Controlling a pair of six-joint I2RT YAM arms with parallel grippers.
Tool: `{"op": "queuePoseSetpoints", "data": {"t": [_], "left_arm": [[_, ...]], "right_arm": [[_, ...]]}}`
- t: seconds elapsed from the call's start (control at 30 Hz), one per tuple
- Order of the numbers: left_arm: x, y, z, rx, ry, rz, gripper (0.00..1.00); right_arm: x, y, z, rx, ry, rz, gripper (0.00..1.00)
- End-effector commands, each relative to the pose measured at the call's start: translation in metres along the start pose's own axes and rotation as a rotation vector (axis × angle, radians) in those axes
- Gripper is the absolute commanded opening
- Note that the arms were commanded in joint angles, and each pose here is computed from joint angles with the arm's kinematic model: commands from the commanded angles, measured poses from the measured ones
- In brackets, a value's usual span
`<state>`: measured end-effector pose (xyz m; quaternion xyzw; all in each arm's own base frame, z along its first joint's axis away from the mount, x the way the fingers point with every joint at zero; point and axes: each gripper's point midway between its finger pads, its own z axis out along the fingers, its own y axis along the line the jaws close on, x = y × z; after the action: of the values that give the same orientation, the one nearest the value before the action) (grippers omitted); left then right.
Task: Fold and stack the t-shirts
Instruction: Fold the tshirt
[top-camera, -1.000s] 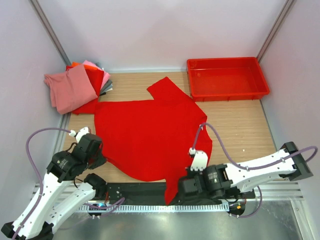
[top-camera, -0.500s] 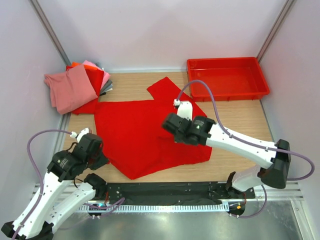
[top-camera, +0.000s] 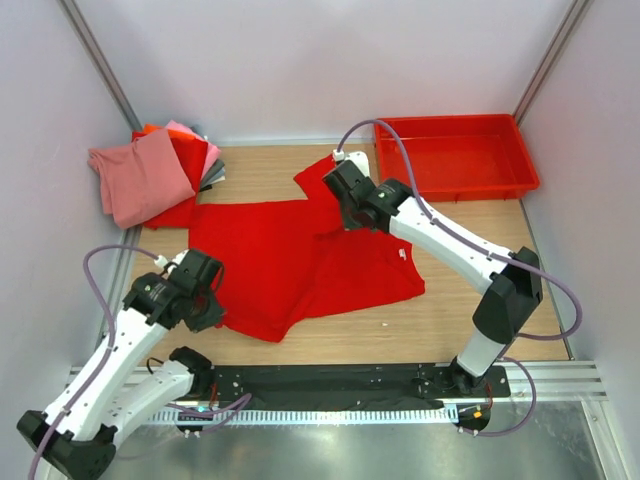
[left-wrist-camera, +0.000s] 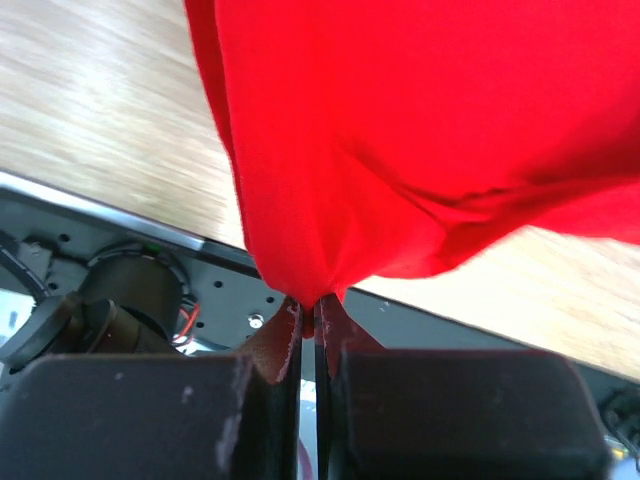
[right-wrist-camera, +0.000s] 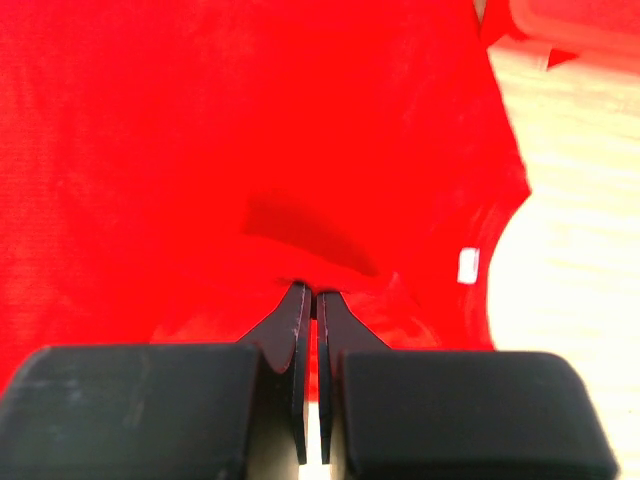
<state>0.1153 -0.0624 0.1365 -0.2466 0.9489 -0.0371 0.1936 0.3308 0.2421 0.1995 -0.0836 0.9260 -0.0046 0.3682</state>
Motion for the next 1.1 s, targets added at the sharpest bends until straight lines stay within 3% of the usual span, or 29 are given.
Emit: {"op": "queuePoseSetpoints", "data": {"t": [0.0, 0.13, 0.33, 0.57, 0.93, 1.07], "left_arm": [[-0.008, 0.005, -0.001, -0.031, 0.020, 0.045, 0.00], [-0.022, 0.030, -0.001, -0.127, 0.069, 0.051, 0.01], [-0.044, 0.016, -0.001, -0.099, 0.134, 0.011, 0.01], [-0.058, 0.018, 0.019, -0.134, 0.250, -0.011, 0.00], [-0.096, 0.049, 0.056, -0.234, 0.263, -0.175, 0.00], [-0.107, 0.046, 0.077, -0.231, 0.277, -0.161, 0.00]], "right_arm": [[-0.033, -0.005, 0.008, -0.031, -0.069, -0.036, 0.01], [-0.048, -0.016, 0.022, -0.045, -0.096, -0.050, 0.01], [-0.066, -0.027, 0.039, -0.070, -0.108, -0.033, 0.01], [-0.071, -0.008, 0.055, -0.163, -0.101, -0.106, 0.01], [-0.079, -0.023, 0.078, -0.117, -0.119, -0.099, 0.01], [-0.085, -0.025, 0.086, -0.132, -0.137, -0.081, 0.01]]}}
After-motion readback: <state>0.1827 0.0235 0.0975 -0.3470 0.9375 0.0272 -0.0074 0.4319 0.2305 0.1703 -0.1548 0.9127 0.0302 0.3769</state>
